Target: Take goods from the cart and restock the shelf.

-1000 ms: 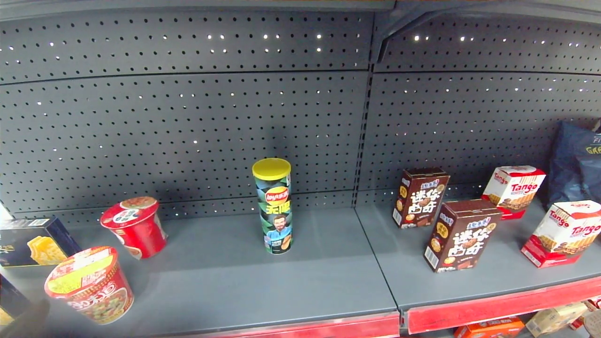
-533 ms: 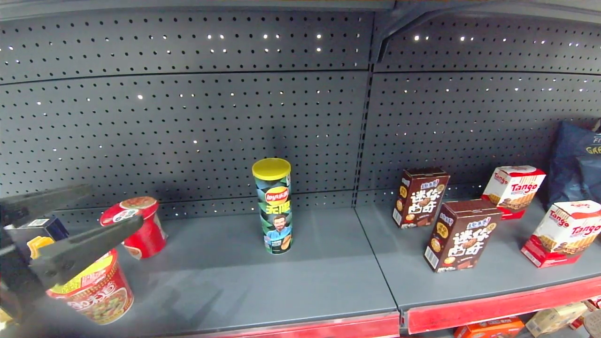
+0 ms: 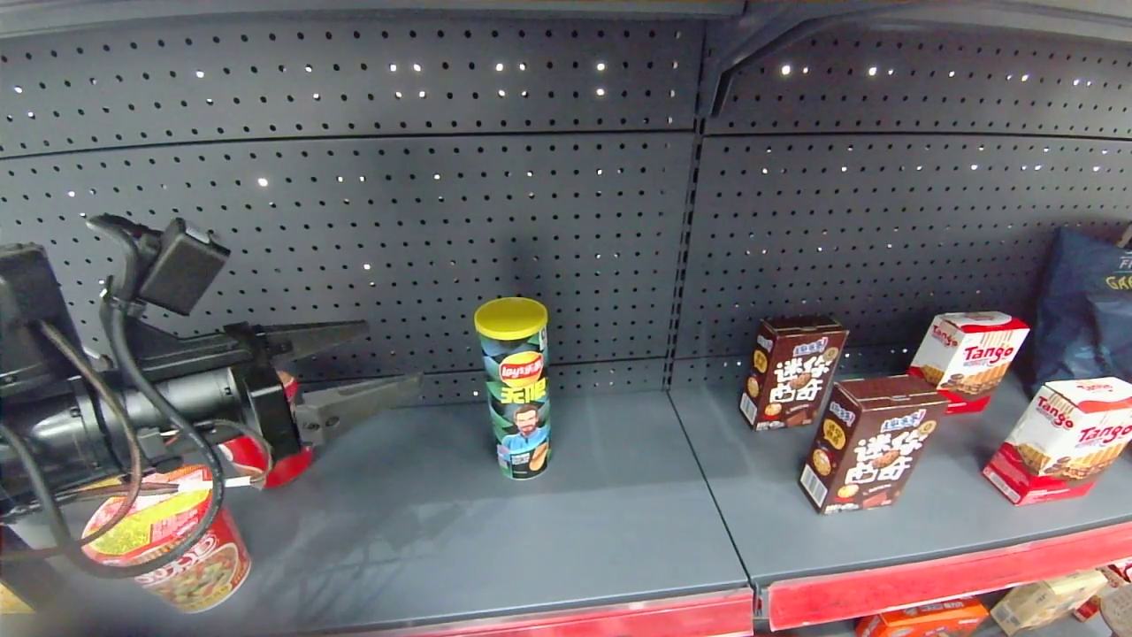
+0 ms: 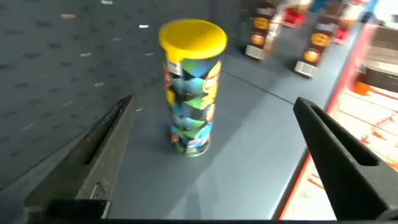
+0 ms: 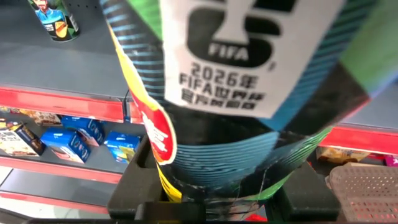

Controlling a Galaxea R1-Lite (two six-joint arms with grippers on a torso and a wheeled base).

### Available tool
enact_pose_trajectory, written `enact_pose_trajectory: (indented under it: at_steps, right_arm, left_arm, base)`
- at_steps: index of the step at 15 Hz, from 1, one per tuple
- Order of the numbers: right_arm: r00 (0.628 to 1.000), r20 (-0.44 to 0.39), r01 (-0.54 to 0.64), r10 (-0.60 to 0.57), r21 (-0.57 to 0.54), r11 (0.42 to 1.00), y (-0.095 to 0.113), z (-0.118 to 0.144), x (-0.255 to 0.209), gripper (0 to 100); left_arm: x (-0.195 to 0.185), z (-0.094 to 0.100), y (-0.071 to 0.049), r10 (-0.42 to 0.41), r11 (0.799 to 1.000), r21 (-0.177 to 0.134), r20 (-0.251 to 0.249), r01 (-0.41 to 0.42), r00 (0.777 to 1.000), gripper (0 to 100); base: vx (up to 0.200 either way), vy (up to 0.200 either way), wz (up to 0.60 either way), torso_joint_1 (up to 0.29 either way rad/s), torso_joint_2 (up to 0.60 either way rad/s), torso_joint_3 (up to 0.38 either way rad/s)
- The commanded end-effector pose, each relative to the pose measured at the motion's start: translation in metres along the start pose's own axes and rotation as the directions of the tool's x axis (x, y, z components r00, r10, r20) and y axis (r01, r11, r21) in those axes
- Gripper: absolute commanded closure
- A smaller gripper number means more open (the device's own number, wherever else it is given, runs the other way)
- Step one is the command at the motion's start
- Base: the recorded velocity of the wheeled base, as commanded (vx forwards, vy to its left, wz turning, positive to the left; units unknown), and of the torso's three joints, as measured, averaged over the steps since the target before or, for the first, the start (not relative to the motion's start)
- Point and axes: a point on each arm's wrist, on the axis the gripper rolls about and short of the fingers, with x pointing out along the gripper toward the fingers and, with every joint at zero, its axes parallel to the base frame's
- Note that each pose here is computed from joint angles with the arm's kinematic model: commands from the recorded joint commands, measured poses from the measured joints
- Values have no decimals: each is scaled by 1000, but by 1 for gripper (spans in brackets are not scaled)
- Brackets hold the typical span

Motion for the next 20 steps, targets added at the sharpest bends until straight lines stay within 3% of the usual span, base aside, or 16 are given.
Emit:
enact_pose_trajectory:
  at_steps: [1, 3, 5, 9, 13, 20]
  right_arm:
    - [1000, 2, 0, 0, -1, 1000, 0, 1, 0, 100]
    - [1000, 2, 0, 0, -1, 1000, 0, 2, 0, 100]
    - [1000, 1, -2, 2, 0, 1000, 0, 2, 0, 100]
    - [1000, 1, -2, 2, 1, 1000, 0, 3, 1, 100]
    - [1000, 5, -2, 2, 7, 1000, 0, 2, 0, 100]
    - [1000, 7, -2, 2, 9, 1000, 0, 0, 0, 100]
  left_arm:
    - [13, -30, 21, -30, 997, -75, -65, 25, 997, 0]
    - [19, -40, 26, -66, 994, -98, -89, 57, 994, 0]
    - [27, -46, 32, -128, 988, -100, -77, 120, 989, 0]
    - [49, -62, 50, -195, 980, -47, -19, 194, 981, 0]
    - [60, -75, 58, -217, 975, -59, -26, 215, 976, 0]
    - [83, -80, 75, -247, 969, -14, 4, 247, 969, 0]
  base:
    - [0, 0, 0, 0, 0, 0]
    - [0, 0, 0, 0, 0, 0]
    - [0, 0, 0, 0, 0, 0]
    - [0, 0, 0, 0, 0, 0]
    - [0, 0, 0, 0, 0, 0]
    - [0, 0, 0, 0, 0, 0]
